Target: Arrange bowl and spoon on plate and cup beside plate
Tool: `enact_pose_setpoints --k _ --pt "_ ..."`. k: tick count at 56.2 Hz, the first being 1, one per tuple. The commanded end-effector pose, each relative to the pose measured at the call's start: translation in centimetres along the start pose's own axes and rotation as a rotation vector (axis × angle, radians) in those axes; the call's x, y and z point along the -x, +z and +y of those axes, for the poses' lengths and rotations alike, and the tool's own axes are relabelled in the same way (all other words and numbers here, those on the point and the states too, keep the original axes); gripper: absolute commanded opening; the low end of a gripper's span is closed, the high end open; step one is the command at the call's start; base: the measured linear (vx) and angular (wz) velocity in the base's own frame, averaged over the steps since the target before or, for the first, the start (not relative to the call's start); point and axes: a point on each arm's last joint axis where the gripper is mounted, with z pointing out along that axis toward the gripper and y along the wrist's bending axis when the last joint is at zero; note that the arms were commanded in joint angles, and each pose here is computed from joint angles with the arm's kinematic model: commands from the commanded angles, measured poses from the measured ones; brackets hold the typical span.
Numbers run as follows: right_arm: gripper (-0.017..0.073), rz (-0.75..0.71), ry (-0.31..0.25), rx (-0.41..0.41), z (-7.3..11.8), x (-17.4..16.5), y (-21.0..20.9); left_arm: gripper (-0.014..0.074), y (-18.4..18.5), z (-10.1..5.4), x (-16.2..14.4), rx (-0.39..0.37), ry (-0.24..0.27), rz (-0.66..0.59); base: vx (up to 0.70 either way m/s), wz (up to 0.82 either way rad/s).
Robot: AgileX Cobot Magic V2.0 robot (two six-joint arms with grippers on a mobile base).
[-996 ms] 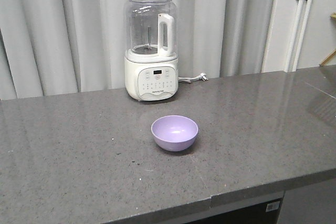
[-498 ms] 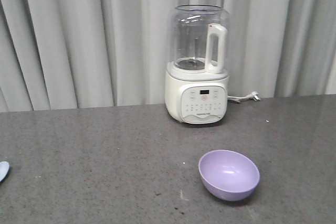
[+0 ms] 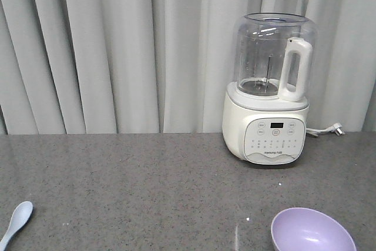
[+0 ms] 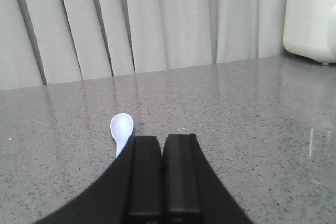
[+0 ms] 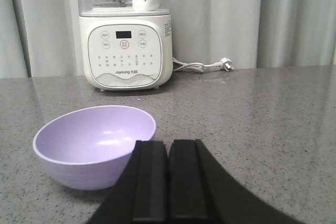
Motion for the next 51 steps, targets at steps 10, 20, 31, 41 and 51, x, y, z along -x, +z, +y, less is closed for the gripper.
enact_pose_setpoints --k 10,20,31,41,51 --pt "-0.0009 -0.085 -0.011 0.003 0.0 0.7 0.0 -0.0006 -0.3 0.0 1.6 -0.004 -0.008 -0.120 0.07 0.00" --pt "-0.0009 -0.085 -0.011 0.003 0.0 0.7 0.0 -0.0006 -0.3 0.0 1.6 -0.004 -0.008 -0.120 0.02 0.01" --pt "-0.0009 -0.085 -0.011 0.003 0.0 0.7 0.0 -0.0006 -0.3 0.0 1.6 -0.004 -0.008 -0.120 0.00 0.00" --pt "-0.0009 -0.104 -0.011 0.004 0.0 0.9 -0.1 -0.0006 -0.4 0.0 2.0 -0.004 -0.007 -0.146 0.00 0.00" --pt "-0.0009 -0.277 -0.003 0.016 0.2 2.4 -0.4 -0.0006 -0.9 -0.1 4.0 -0.016 -0.017 -0.354 0.00 0.00"
